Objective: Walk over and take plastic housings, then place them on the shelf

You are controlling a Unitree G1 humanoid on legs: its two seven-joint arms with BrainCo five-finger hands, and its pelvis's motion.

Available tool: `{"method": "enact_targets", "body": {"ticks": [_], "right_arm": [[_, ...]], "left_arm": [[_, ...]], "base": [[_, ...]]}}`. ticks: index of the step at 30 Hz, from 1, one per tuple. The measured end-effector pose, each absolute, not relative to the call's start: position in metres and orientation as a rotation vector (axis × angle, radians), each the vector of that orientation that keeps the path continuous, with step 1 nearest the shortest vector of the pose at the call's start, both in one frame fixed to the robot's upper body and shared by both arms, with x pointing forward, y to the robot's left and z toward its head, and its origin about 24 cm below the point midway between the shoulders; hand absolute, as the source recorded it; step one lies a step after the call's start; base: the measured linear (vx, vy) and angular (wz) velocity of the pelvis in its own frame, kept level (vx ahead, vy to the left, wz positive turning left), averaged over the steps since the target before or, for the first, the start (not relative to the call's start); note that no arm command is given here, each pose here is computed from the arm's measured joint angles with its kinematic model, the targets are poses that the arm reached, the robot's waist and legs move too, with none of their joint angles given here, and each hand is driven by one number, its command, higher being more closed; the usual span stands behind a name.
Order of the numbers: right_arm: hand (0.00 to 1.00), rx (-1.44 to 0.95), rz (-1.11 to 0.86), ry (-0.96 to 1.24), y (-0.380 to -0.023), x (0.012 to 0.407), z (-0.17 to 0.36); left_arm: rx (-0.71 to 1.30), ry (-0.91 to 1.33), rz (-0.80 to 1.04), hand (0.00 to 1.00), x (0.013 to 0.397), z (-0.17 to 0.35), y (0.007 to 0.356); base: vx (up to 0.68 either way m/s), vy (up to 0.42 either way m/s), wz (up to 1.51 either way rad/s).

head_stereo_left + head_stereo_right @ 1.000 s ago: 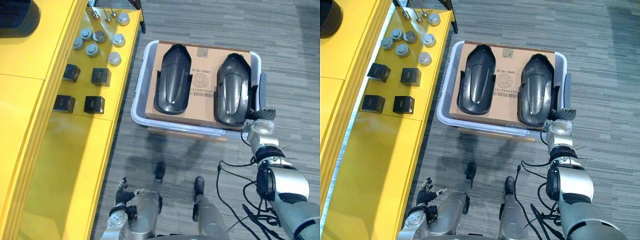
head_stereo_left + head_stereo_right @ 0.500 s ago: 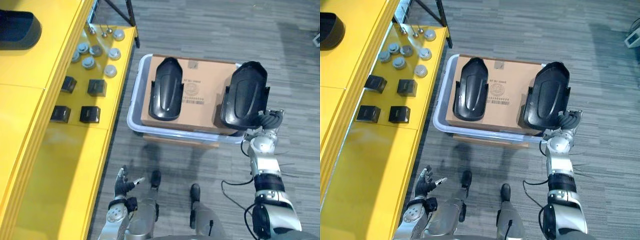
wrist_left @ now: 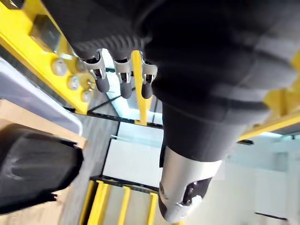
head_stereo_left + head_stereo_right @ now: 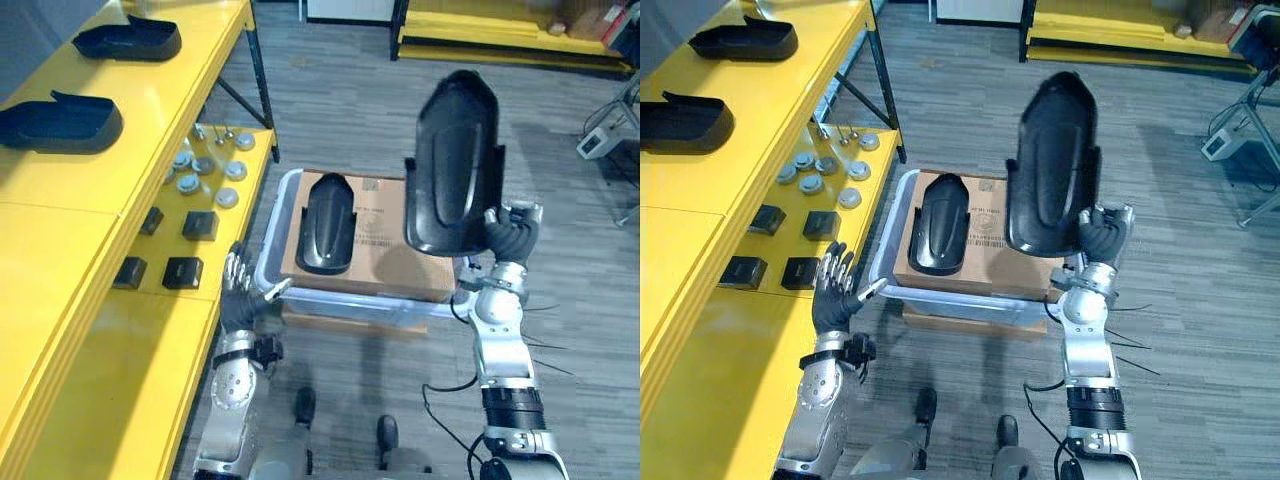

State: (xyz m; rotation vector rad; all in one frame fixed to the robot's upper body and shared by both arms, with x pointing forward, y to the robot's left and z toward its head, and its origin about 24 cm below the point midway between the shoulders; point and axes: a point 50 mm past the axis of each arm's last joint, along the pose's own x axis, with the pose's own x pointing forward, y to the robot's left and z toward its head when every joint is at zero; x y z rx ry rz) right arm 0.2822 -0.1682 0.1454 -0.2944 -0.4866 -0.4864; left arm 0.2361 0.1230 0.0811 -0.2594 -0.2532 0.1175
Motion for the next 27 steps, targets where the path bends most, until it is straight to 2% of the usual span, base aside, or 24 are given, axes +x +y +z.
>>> {"method": "enact_targets", "body": {"ticks": [8,14,15,22,23,27], "right_arm": [[1.00,-0.238,-0.208,-0.631,-0.098,0.268,0.164],[1.00,-0.251,-0.079,-0.672,-0.071,0.260,0.166],[1.00,-0.256,-0.067,-0.673,-0.069,0.259,0.165],[1.00,-0.300,-0.002,-0.637,-0.065,0.251,0.147],[0.00,-0.311,0.002,-0.637,-0.067,0.250,0.145],[0.00,-0.347,0.077,-0.621,-0.070,0.245,0.135]], "left_arm": [[-0.312,-0.311,-0.050,0.00,0.253,0.107,0.082],[-0.339,-0.233,-0.014,0.00,0.264,0.099,0.080],[-0.337,-0.230,-0.011,1.00,0.265,0.099,0.082],[-0.295,-0.185,0.024,1.00,0.272,0.091,0.093],[-0.288,-0.186,0.027,1.00,0.272,0.091,0.095],[-0.286,-0.195,0.065,1.00,0.274,0.092,0.105]], "base": [[-0.01,-0.010,-0.03],[-0.04,-0.009,-0.02],[-0.04,-0.004,-0.02],[-0.01,-0.003,-0.02],[0.00,0.000,0.00],[-0.01,-0.018,-0.05]]}}
